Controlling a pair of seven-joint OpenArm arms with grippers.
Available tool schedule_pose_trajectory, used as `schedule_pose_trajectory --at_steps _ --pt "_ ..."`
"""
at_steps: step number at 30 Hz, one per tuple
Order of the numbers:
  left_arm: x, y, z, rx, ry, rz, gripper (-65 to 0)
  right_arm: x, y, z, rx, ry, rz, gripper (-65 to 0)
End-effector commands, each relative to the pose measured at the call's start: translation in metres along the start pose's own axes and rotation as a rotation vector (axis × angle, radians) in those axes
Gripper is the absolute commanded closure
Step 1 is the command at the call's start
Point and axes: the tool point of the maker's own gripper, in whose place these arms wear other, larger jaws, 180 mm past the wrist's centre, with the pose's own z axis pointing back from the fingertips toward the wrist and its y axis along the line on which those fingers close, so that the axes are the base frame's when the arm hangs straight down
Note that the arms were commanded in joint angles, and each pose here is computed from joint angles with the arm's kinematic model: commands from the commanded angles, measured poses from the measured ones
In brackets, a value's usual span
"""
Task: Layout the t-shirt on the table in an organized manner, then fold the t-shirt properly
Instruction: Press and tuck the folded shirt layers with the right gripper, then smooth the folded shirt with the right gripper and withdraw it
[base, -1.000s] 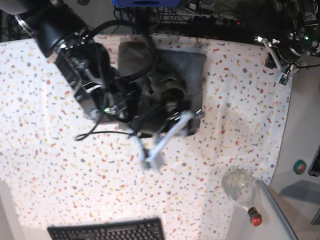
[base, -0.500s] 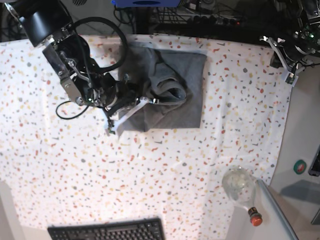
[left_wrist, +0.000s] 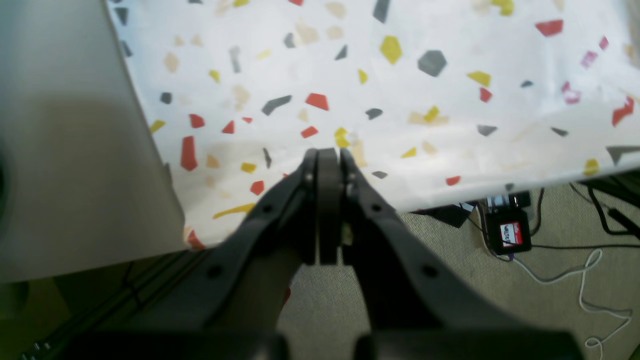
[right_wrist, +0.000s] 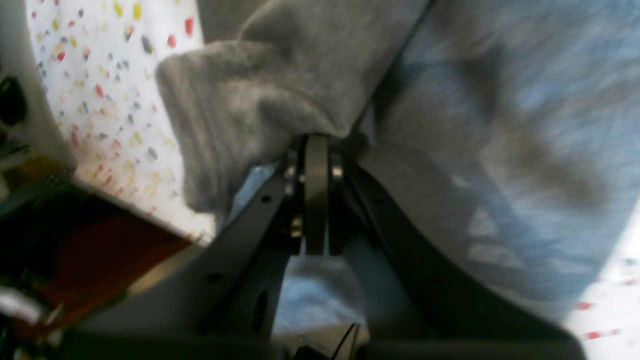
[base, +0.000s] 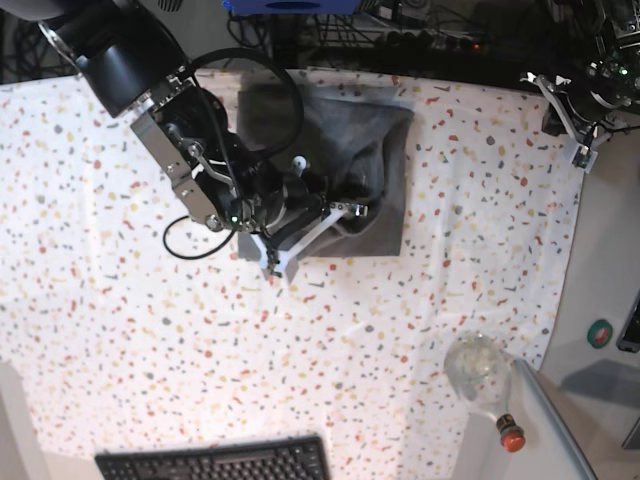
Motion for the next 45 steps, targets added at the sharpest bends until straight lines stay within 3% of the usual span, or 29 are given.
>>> schedule_pose_trajectory --at_steps 1,6,13,17,20,24,30,37,43,45 --pt "0.007 0.008 0.005 0.015 -0.021 -0.015 0.0 0.016 0.018 0.004 0.039 -0.033 0.009 0.0" --pt "0.007 0.008 0.005 0.015 -0.021 -0.015 0.0 0.035 0.028 -0.007 0.032 -0.082 0.008 0.0" --pt "0.008 0.008 0.004 0.015 -0.023 -0.015 0.0 0.034 0.079 -0.026 0.046 -0.158 0.268 0.0" --pt "0.007 0.009 0.005 0.018 -0.022 -0.014 0.0 0.043 0.092 -0.003 0.101 -0.218 0.318 0.0" --pt "0.005 0.01 0.005 0.019 -0.018 -0.012 0.0 0.047 0.078 0.009 0.089 -0.249 0.31 0.0" --pt "-0.003 0.009 0.002 0.011 0.0 0.005 0.0 0.055 0.034 -0.006 -0.063 -0.227 0.239 0.0" --pt "-0.003 0.008 0.001 0.008 0.001 0.006 0.0 0.054 0.005 -0.022 -0.147 -0.204 0.22 0.0" --pt "-0.004 0.008 0.001 0.007 0.002 0.006 0.0 0.064 0.031 -0.011 -0.066 -0.28 0.257 0.0" --pt "-0.004 0.008 0.001 0.007 0.002 0.006 0.0 0.081 0.026 -0.019 -0.104 -0.31 0.256 0.0" --pt "-0.003 0.008 0.001 0.008 0.001 0.006 0.0 0.081 0.038 -0.013 -0.066 -0.323 0.269 0.0"
